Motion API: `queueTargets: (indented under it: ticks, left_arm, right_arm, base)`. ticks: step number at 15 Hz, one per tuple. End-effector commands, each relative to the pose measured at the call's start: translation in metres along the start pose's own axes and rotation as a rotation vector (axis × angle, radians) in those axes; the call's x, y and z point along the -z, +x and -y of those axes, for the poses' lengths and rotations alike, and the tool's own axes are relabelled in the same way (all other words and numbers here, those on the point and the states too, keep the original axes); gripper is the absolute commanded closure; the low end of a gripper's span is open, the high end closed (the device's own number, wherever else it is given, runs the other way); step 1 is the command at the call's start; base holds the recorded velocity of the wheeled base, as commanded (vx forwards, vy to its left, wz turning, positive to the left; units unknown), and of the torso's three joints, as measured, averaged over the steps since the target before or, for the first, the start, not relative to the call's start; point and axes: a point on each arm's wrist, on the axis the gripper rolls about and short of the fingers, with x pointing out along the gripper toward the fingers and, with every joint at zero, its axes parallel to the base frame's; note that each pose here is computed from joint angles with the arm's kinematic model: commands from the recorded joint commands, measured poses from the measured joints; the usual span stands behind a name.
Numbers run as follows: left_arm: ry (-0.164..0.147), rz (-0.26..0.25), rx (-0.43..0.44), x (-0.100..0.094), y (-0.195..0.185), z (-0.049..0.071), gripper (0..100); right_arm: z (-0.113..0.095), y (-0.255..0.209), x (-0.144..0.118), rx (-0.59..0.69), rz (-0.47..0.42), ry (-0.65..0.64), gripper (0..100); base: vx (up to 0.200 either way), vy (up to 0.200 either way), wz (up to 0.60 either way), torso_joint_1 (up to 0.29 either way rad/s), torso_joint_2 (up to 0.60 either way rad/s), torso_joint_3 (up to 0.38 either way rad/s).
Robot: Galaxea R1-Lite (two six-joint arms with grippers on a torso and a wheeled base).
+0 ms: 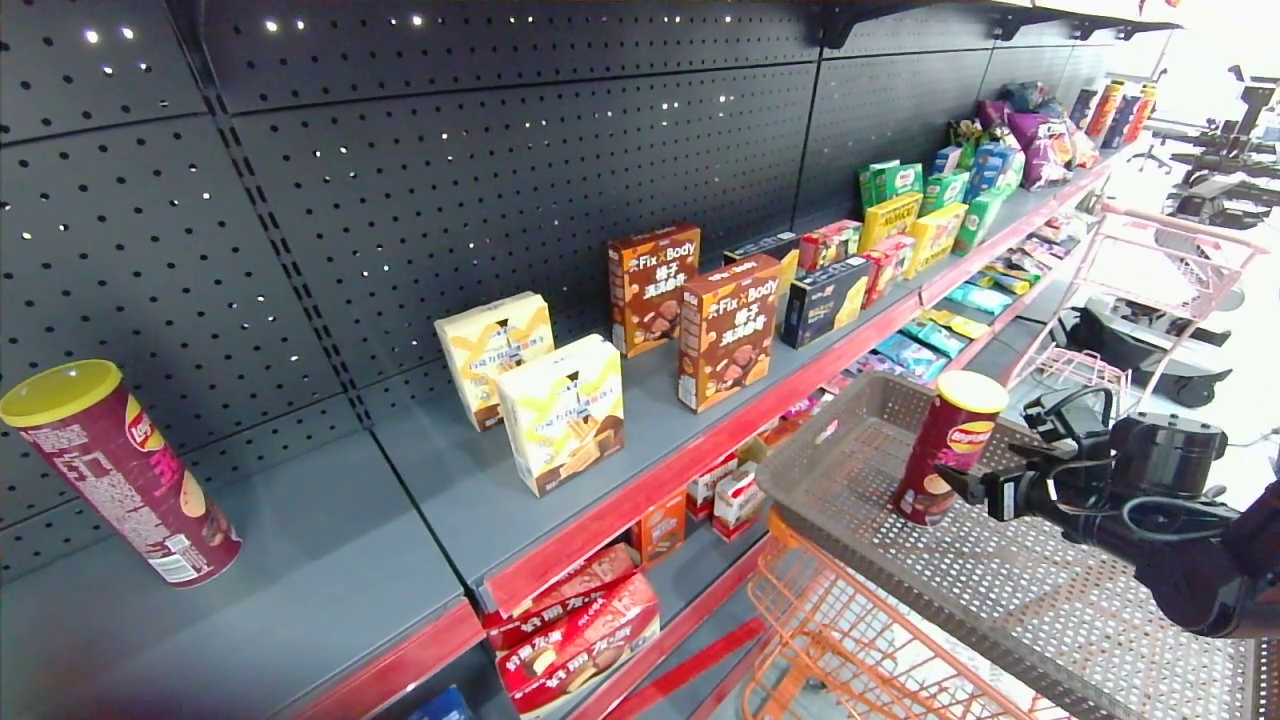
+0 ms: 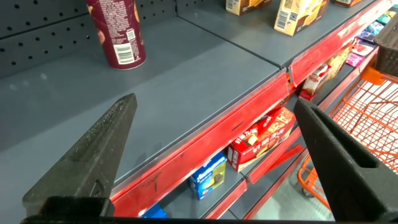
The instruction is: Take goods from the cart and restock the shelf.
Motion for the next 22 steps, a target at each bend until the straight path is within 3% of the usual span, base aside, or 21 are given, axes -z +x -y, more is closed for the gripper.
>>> queueTargets:
  ticks: [1,5,13,14,22]
  left_arm:
    - [0.000,-0.002,0.000,0.000,0.000,0.000,0]
    - [0.000,-0.002,0.000,0.000,0.000,0.000,0]
    - [0.000,-0.002,0.000,0.000,0.000,0.000,0]
    - [0.000,-0.002,0.000,0.000,0.000,0.000,0]
    - [0.000,-0.002,0.000,0.000,0.000,0.000,0]
  right_arm:
    - [0.002,0.006,0.004,0.003,0.003,-0.010,0]
    - [-0.001,0.017,0.012,-0.009,-0.009,-0.011,0]
    - [-0.010,0.073,0.035,-0.035,0.064,-0.059,0]
    - [-0.009,0.073,0.035,-0.034,0.065,-0.059,100]
    - [-0.002,0.074,0.020,-0.001,0.156,-0.088,100]
  base:
    - [0.000,0.000,0.00,0.000,0.00,0.000]
    - [0.000,0.000,0.00,0.000,0.00,0.000]
    - [0.000,0.000,0.00,0.000,0.00,0.000]
    - [0.000,0.000,0.00,0.000,0.00,0.000]
    - [0.000,0.000,0.00,0.000,0.00,0.000]
